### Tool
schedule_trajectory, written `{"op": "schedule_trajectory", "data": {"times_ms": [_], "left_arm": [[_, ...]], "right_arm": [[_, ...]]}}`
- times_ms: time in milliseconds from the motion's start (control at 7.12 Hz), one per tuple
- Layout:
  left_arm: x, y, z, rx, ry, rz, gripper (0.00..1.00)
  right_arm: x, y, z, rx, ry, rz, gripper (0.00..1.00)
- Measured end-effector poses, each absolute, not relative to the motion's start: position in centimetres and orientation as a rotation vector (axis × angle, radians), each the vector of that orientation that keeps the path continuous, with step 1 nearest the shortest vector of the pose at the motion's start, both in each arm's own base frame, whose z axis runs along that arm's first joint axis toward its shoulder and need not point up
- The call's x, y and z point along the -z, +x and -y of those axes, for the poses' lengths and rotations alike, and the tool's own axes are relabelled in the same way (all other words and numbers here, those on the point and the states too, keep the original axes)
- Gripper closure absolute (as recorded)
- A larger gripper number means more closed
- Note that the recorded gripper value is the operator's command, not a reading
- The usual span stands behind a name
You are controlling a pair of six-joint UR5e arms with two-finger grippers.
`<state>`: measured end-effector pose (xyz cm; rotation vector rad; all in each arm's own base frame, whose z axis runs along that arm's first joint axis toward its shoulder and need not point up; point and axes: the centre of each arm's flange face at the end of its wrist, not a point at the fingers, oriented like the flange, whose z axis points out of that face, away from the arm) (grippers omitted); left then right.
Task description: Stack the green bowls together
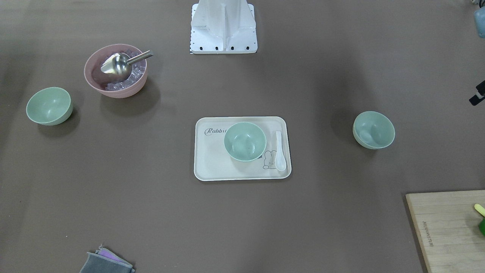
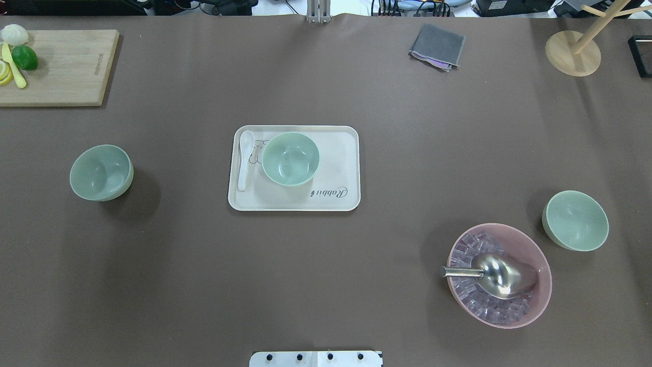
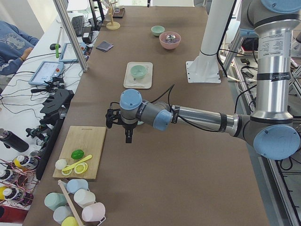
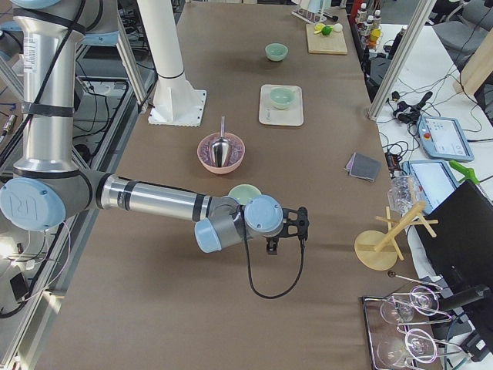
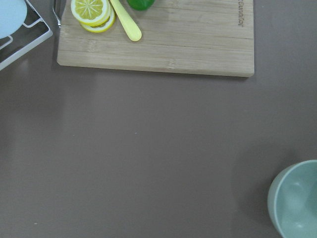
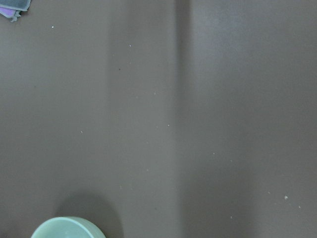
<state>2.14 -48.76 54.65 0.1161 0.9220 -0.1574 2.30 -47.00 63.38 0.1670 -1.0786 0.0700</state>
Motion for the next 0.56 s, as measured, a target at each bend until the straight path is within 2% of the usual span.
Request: {"op": "schedule_trajectory", "data": {"times_ms": [281, 561], "left_arm": [[-52.0, 6.5, 50.1, 0.189, 0.084, -0.955, 0.03], [-50.3, 10.4, 50.9, 0.176, 0.049, -0.972, 0.02]], "right_arm": [[-58.9, -4.0, 50.0, -0.017, 0.160, 1.053, 0.00], [-55.9, -11.3, 49.2, 0.013, 0.136, 0.994, 0.00]]}}
